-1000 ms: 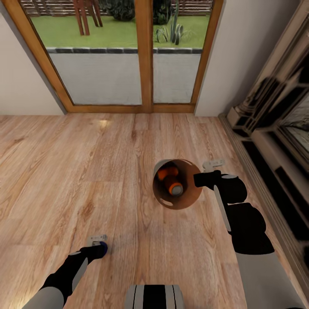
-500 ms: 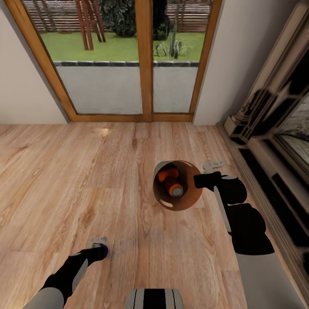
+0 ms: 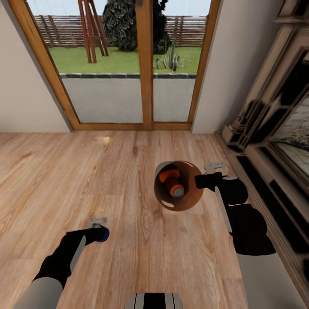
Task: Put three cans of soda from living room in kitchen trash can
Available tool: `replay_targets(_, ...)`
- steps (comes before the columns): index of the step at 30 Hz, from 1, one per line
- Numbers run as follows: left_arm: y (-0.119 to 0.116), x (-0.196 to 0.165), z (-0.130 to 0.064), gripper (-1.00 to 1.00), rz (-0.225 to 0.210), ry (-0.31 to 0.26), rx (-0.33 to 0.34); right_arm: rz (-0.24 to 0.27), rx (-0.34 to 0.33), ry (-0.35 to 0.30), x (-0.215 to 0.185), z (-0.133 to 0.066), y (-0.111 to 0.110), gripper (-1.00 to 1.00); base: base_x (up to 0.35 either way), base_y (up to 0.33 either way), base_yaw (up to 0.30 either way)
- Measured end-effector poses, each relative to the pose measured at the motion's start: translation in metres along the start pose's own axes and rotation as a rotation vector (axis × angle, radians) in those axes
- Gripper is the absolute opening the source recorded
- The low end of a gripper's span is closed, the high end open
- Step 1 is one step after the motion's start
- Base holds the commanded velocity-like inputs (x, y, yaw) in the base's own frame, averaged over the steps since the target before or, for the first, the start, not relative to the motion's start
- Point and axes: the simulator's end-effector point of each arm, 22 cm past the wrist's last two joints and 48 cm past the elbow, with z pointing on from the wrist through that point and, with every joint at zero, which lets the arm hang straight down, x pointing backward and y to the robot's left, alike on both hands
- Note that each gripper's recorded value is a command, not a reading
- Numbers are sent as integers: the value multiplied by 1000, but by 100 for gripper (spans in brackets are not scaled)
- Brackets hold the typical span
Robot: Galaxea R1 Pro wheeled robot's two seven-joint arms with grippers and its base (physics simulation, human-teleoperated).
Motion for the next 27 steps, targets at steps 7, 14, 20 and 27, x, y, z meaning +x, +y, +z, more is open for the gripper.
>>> replay_targets(7, -17, -54, -40, -100, 7, -57, 65, 7, -7, -28, -14, -14, -2, -100, 0, 0, 0)
replay_targets(14, -31, -85, -78, -100, 20, -83, 155, -1, -66, -37, -16, -26, 4, -100, 0, 0, 0)
replay_targets(20, -47, -102, -105, -100, 44, -124, 254, -43, -109, 15, 16, -34, -8, -100, 0, 0, 0)
replay_targets(27, -58, -117, -136, -100, 87, -171, 372, -80, -160, 57, 42, -49, -28, -100, 0, 0, 0)
